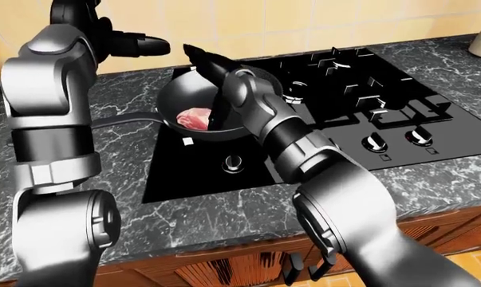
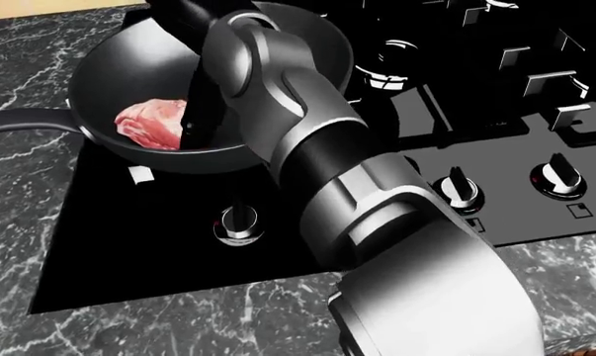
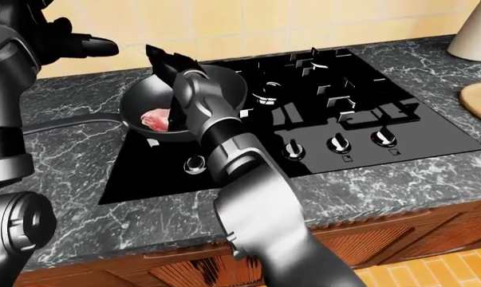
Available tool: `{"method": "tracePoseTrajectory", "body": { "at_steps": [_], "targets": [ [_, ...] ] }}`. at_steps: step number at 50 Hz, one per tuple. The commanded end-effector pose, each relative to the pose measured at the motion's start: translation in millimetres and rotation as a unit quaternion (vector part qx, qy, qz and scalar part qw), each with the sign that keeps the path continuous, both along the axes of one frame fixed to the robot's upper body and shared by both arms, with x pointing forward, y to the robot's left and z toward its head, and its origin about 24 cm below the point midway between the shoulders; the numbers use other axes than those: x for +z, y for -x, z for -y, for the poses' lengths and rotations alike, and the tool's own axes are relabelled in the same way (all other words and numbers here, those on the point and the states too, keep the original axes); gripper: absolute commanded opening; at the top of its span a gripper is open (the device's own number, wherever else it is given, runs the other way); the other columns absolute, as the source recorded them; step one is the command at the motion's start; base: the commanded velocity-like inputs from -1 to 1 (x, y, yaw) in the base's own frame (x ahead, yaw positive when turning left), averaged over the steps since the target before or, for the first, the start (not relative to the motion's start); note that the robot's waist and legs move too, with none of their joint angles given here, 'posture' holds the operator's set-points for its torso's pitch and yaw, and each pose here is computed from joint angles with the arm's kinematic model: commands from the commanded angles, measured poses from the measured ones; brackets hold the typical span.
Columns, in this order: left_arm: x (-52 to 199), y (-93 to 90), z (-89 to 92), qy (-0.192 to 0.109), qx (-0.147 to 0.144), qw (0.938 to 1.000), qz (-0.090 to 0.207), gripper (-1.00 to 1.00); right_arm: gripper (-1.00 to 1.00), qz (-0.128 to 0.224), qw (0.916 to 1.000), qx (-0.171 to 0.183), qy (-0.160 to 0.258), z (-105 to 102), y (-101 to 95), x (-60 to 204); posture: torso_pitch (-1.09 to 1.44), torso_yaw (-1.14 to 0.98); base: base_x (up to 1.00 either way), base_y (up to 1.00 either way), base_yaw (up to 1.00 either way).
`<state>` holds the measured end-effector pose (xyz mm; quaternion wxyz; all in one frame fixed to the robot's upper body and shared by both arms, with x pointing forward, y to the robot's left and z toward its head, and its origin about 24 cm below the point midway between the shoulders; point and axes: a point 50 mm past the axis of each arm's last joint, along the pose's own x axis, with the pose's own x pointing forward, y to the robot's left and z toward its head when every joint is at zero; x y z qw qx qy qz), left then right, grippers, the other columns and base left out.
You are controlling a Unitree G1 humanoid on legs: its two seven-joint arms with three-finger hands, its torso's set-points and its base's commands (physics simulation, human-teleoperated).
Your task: Pick the pork loin from the pan and place it on the plate.
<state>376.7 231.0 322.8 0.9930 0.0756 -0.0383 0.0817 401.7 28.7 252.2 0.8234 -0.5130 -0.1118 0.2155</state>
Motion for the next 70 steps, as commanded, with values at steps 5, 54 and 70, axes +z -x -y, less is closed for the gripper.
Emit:
{"method": "tracePoseTrajectory", "body": {
  "at_steps": [5,54,70],
  "targets": [
    [24,7.6,2.1,-0.008,0.0,0.9987,0.051,1.0,0.66,0.043,0.999,0.012,-0.009,-4,3.2,23,0.0,0.0,0.0,0.0,0.0],
    [30,10.3,6.0,-0.011,-0.003,0.9983,0.056,1.0,-1.0,0.04,0.9992,0.002,-0.005,4,1.1,38,0.0,0.0,0.0,0.0,0.0],
    [29,10.2,8.2,-0.013,-0.004,0.9983,0.056,1.0,-1.0,0.068,0.9968,-0.011,-0.039,17,2.2,79,0.0,0.0,0.0,0.0,0.0]
  ]
}}
